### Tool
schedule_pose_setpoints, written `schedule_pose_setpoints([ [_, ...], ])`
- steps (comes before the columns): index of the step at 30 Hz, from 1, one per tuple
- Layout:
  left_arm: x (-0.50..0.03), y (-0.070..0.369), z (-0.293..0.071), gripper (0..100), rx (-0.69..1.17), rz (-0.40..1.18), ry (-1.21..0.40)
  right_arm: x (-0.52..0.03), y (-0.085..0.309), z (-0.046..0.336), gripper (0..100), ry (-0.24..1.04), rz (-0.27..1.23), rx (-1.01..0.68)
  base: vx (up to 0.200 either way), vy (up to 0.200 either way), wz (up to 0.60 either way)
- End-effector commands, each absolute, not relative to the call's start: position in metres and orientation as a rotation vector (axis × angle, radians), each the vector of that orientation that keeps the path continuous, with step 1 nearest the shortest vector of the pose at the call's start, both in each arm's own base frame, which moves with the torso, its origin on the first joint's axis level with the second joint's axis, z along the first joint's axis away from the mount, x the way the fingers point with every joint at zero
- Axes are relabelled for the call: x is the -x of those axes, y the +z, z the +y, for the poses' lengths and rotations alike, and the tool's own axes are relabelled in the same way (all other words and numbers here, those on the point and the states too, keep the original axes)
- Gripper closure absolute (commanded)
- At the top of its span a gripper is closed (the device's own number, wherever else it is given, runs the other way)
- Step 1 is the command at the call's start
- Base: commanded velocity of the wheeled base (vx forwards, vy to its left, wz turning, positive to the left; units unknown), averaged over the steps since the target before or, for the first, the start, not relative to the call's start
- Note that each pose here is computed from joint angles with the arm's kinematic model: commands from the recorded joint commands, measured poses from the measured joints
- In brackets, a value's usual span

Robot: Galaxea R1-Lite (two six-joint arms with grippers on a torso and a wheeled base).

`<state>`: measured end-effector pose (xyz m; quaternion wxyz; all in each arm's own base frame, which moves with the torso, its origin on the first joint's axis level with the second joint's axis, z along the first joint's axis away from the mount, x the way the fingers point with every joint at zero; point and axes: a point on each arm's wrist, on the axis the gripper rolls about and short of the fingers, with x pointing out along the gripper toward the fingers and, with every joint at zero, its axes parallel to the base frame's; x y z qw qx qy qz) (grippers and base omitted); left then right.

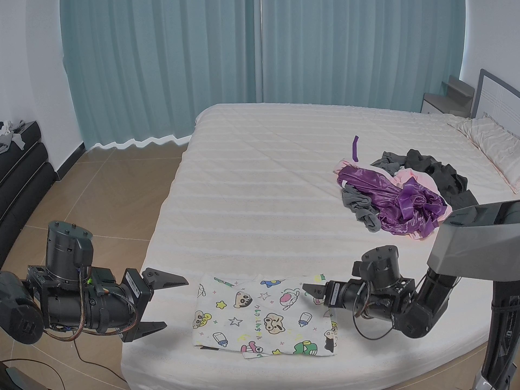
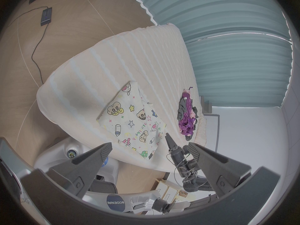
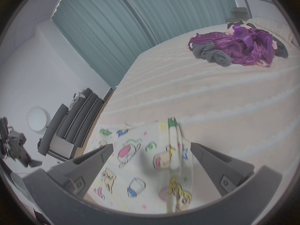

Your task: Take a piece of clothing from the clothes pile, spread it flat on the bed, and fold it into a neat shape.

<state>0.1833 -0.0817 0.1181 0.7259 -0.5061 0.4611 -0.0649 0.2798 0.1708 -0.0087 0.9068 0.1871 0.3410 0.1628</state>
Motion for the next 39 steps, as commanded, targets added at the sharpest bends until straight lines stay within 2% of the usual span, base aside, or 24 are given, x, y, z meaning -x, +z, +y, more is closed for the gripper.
schedule_pose_setpoints([
  [1, -0.184, 0.118, -0.082, 0, 1.116, 1.020, -0.141, -0.318, -0.019, 0.180, 0, 0.319, 0.714, -0.406, 0.000, 0.000, 0.00],
  [16, -0.185, 0.115, -0.082, 0, 1.113, 1.029, -0.132, -0.337, -0.027, 0.193, 0, 0.319, 0.741, -0.394, 0.000, 0.000, 0.00],
  [17, -0.185, 0.115, -0.082, 0, 1.113, 1.029, -0.132, -0.337, -0.027, 0.193, 100, 0.319, 0.741, -0.394, 0.000, 0.000, 0.00],
  [25, -0.185, 0.115, -0.083, 0, 1.113, 1.031, -0.132, -0.338, -0.030, 0.194, 100, 0.292, 0.787, -0.376, 0.000, 0.000, 0.00],
  [39, -0.186, 0.113, -0.083, 0, 1.112, 1.036, -0.127, -0.337, -0.021, 0.176, 100, 0.224, 0.764, -0.383, 0.000, 0.000, 0.00],
])
